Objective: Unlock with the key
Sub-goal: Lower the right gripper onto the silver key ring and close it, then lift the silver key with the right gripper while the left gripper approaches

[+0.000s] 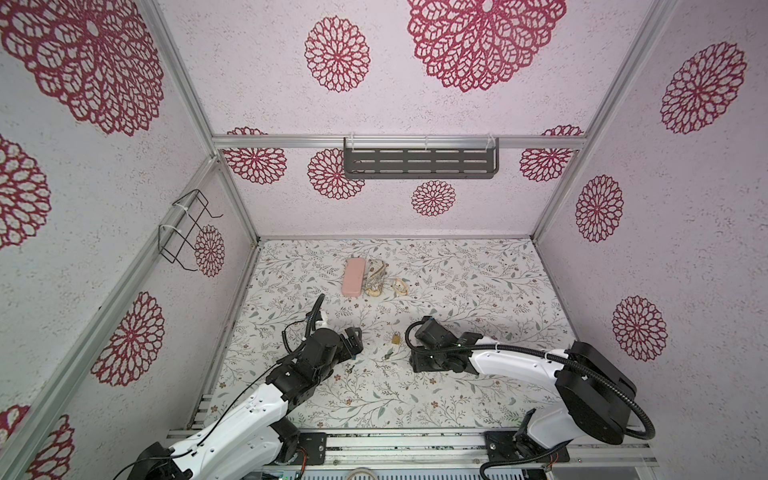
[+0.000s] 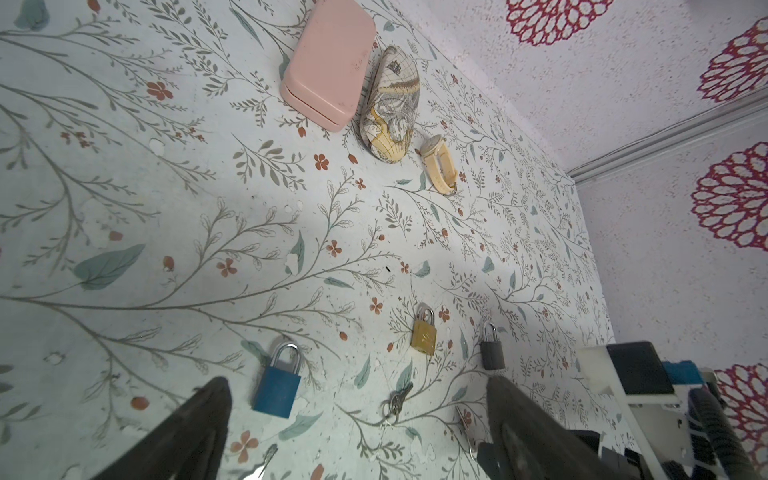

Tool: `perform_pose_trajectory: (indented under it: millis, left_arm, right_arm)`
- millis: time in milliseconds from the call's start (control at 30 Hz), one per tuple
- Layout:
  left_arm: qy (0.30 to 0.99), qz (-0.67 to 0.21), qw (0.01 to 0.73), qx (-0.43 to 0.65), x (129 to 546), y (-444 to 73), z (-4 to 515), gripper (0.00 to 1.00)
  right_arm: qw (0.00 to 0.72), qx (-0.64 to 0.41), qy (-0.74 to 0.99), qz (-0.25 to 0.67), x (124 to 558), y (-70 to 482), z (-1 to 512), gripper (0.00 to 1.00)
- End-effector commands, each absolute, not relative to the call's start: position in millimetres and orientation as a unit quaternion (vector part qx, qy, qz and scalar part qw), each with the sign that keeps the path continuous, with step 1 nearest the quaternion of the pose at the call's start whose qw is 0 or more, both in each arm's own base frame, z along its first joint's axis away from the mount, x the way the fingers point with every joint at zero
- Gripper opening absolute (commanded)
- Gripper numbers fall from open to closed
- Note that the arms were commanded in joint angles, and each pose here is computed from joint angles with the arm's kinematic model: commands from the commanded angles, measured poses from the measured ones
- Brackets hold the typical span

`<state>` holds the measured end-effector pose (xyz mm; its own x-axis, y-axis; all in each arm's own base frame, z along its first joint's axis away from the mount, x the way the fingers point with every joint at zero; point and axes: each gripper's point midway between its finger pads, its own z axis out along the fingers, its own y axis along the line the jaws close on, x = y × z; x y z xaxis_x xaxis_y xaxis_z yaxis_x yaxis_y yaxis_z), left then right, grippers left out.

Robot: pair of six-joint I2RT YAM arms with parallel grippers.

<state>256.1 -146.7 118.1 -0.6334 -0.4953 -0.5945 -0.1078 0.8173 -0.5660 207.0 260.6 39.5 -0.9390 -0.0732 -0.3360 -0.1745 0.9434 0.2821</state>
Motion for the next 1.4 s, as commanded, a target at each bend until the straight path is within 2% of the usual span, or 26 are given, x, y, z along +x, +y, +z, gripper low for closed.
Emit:
perform_pose_trajectory:
  millis: [0,433,1367]
  left_arm:
    - [0.863,-0.265,0.393,-0.177,259,-157,128,0.98]
    - [0.865,-0.265,0.391,-0.173,260,-163,126,0.97]
    - [0.857,-0.279,0.392,-0.184,264,-168,131,0.97]
  right_arm:
    - [0.158,-0.059,0.974,0.154,205,256,41,0.56]
    - [0.14,-0.072,0.976,0.154,202,261,27,0.31]
    - [0.152,-0.093,0.976,0.127,207,263,24,0.07]
